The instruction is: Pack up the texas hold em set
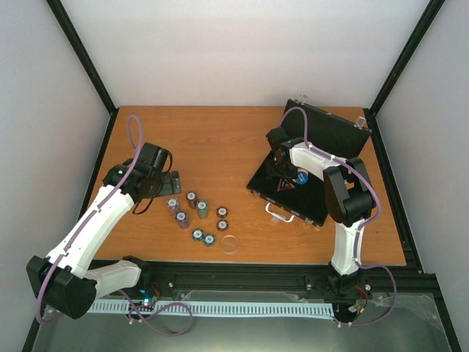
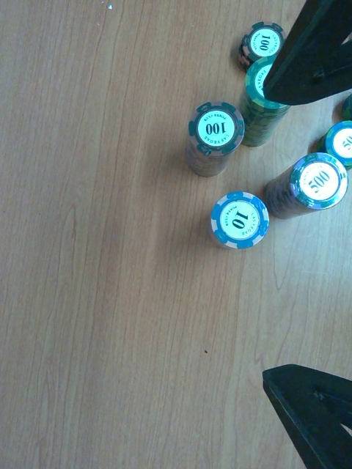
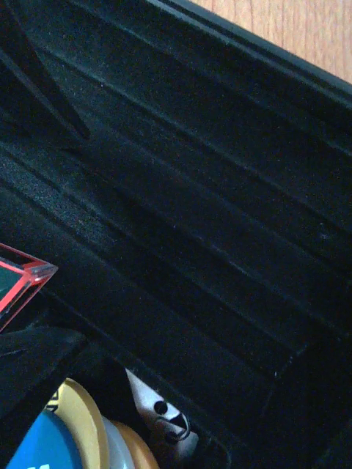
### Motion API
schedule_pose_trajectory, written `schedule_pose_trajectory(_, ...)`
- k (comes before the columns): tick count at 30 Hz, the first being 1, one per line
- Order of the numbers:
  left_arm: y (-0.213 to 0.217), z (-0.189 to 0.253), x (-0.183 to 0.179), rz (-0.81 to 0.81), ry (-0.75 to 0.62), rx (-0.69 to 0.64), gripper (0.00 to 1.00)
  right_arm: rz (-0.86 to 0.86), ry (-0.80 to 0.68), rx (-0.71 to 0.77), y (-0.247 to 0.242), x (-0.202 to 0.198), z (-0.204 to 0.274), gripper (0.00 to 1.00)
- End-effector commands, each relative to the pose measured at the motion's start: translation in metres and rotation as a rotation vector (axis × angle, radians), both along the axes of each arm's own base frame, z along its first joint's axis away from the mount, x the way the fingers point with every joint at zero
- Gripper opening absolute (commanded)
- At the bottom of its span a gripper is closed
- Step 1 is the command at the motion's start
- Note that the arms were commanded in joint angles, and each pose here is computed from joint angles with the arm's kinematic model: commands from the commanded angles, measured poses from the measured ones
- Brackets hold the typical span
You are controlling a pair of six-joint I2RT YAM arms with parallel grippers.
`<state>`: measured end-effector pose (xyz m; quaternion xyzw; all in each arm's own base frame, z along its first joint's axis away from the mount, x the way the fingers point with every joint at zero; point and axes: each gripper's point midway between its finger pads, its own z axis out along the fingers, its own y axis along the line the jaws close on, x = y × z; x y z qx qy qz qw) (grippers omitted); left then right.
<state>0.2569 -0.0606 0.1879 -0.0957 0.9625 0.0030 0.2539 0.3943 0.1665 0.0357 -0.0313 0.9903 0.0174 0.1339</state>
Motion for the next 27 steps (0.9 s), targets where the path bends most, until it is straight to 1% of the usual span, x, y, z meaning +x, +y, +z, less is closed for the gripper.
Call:
schedule_pose_trajectory(1,-0.003,0.007,0.006,0.012,-0.029,-0.019,1.00,0.031,-0.021,-0.052,-0.010,-0.002,0.003,0.61)
schedule_pose_trajectory(3,-0.004,0.006,0.008,0.010,-0.027,-0.019,1.00,0.035,-0.022,-0.060,-0.011,-0.002,0.003,0.56)
schedule_pose_trajectory(5,-0.005,0.006,0.009,0.009,-0.027,-0.020,1.00,0.036,-0.026,-0.064,-0.012,-0.001,0.005,0.55)
schedule_pose_trajectory(7,-0.006,0.006,0.011,0.007,-0.027,-0.022,1.00,0.038,-0.039,-0.061,-0.011,0.002,0.010,0.56)
schedule_pose_trajectory(9,-0.006,0.006,0.011,0.007,-0.027,-0.022,1.00,0.037,-0.055,-0.065,-0.012,0.004,0.015,0.61)
schedule_pose_trajectory(12,-0.006,0.004,0.011,0.008,-0.025,-0.021,1.00,0.032,-0.083,-0.098,-0.018,0.007,0.024,0.63)
schedule_pose_trajectory(18,-0.006,0.003,0.009,0.015,-0.023,-0.025,1.00,0.020,-0.113,-0.139,-0.029,0.004,0.034,0.63)
schedule_pose_trajectory(21,-0.005,0.002,0.008,0.018,-0.021,-0.024,1.00,0.012,-0.140,-0.144,-0.032,0.004,0.038,0.60)
schedule_pose_trajectory(27,-0.004,0.001,0.006,0.022,-0.019,-0.025,1.00,0.018,-0.120,-0.168,-0.034,0.006,0.027,0.58)
